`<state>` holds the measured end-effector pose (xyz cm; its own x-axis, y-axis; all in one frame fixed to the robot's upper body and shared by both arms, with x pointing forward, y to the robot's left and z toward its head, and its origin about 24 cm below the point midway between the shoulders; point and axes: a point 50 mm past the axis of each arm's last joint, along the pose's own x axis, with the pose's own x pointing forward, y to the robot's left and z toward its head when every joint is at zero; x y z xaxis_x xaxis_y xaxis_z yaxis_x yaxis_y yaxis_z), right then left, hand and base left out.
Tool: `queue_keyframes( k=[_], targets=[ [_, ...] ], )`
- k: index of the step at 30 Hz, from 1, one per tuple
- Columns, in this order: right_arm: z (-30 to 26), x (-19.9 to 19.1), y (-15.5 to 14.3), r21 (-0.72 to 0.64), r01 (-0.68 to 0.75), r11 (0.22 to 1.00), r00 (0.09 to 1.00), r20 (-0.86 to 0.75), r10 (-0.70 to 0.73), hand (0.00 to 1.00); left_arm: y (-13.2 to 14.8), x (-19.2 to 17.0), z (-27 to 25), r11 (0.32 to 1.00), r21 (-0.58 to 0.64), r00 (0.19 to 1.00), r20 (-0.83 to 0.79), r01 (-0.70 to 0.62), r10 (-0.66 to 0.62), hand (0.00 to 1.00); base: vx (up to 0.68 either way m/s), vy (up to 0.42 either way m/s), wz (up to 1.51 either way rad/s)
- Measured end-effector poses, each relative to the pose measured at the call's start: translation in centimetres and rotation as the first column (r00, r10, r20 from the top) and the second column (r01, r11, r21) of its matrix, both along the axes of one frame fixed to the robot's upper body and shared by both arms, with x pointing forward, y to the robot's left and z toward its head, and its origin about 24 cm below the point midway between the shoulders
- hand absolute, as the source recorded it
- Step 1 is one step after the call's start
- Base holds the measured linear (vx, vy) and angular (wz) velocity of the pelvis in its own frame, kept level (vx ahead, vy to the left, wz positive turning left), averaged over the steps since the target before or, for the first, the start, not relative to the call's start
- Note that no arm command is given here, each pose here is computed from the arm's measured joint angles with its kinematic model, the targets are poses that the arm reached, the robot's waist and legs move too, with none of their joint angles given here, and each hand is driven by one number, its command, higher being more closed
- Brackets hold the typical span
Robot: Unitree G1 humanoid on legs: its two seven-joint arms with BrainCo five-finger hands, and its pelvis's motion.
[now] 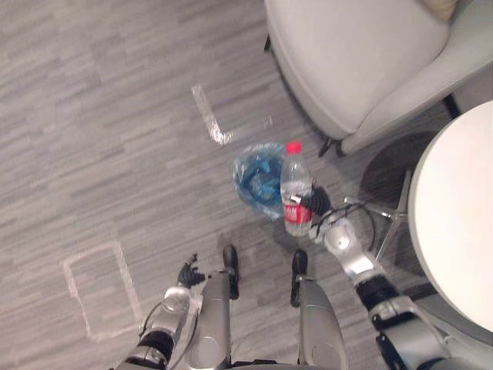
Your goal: Gather rubbish on tea table into small bin, then transfer packed bag to large trash can.
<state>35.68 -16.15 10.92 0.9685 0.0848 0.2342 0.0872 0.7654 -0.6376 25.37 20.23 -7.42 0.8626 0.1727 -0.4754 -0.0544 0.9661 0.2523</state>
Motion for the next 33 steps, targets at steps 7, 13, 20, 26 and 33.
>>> queue_keyframes(
  k=[7, 13, 20, 26, 33],
  targets=[
    [7.8, 2.3, 0.3, -0.006, 0.036, 0.999, 0.972, 0.233, -0.033, 1.0, -1.2, 5.6, 5.9, 0.992, -0.112, 0.962, 0.258, -0.057, 0.085, 0.0, -0.06, 0.003, 0.16],
    [12.2, 2.8, 1.3, 0.043, 0.026, 0.999, 0.934, 0.355, -0.039, 1.0, -2.4, 6.9, 8.7, 0.981, -0.187, 0.918, 0.38, -0.047, 0.117, 0.0, -0.01, 0.015, 0.09],
    [15.0, 3.0, 1.6, 0.062, 0.042, 0.997, 0.903, 0.424, -0.065, 1.0, -3.8, 7.1, 9.4, 0.971, -0.239, 0.904, 0.41, -0.022, 0.122, 0.0, 0.02, -0.01, 0.14],
    [17.0, 3.5, 0.5, 0.119, 0.093, 0.989, 0.887, 0.442, -0.136, 0.0, -4.5, 7.3, 9.8, 0.969, -0.249, 0.894, 0.434, 0.004, 0.108, 0.0, 0.02, -0.007, 0.08],
    [16.8, 3.6, 0.8, 0.124, 0.097, 0.988, 0.887, 0.439, -0.142, 0.0, -5.3, 7.2, 9.8, 0.971, -0.237, 0.897, 0.436, 0.036, 0.073, 0.0, 0.01, -0.004, 0.03]
  ],
)
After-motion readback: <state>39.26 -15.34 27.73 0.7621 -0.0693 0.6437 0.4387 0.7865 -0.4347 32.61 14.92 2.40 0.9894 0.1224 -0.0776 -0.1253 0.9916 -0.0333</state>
